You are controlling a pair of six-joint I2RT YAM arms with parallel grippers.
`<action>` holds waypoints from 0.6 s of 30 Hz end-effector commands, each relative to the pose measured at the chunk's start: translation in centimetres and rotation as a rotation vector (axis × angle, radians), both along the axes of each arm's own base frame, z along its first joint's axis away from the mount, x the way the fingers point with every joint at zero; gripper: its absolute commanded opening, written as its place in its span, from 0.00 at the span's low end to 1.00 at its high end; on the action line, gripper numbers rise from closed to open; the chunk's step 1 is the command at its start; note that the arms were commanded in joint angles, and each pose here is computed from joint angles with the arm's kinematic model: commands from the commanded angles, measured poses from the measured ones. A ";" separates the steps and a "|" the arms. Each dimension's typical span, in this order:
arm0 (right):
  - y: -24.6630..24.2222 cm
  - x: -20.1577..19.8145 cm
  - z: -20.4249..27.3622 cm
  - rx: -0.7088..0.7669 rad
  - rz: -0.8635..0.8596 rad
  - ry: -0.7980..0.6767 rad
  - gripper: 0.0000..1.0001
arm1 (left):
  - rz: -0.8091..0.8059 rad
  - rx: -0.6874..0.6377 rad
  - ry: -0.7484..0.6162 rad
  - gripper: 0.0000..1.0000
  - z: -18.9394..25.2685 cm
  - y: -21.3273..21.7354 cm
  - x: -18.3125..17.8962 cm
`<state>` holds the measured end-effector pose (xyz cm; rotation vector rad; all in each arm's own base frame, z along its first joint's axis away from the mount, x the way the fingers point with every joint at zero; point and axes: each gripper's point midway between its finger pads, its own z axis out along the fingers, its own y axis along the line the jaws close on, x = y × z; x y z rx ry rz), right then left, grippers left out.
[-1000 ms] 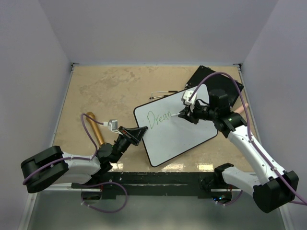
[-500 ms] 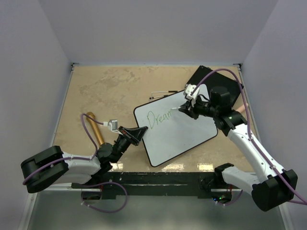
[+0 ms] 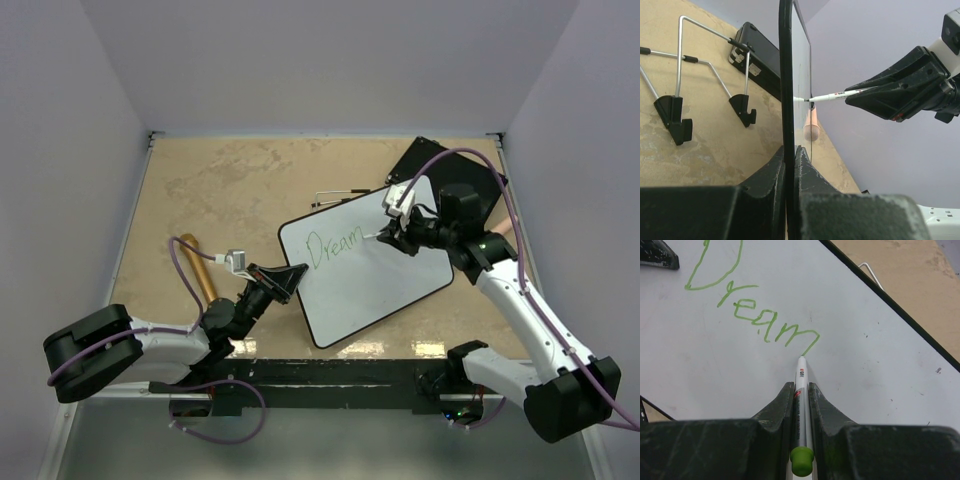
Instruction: Write a sentence on the whiteboard
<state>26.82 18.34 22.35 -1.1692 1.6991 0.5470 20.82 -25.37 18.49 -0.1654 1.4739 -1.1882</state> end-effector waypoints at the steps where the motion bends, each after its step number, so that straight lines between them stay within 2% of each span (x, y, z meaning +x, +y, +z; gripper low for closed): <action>1: -0.4 -1.0 -0.7 -0.037 0.028 0.018 0.00 | 0.004 0.112 -0.082 0.00 -1.2 0.8 -0.5; 5: -0.1 -0.8 0.8 -0.003 0.022 -0.006 0.00 | 0.003 0.114 -0.082 0.00 -1.2 0.8 -0.5; 12: 0.7 -1.3 6.9 0.106 0.050 -0.113 0.00 | 0.004 0.111 -0.083 0.00 -1.1 0.8 -0.5; 18: -0.2 -1.4 5.3 0.130 0.076 -0.104 0.00 | 0.008 0.133 -0.079 0.00 -1.8 1.2 -0.7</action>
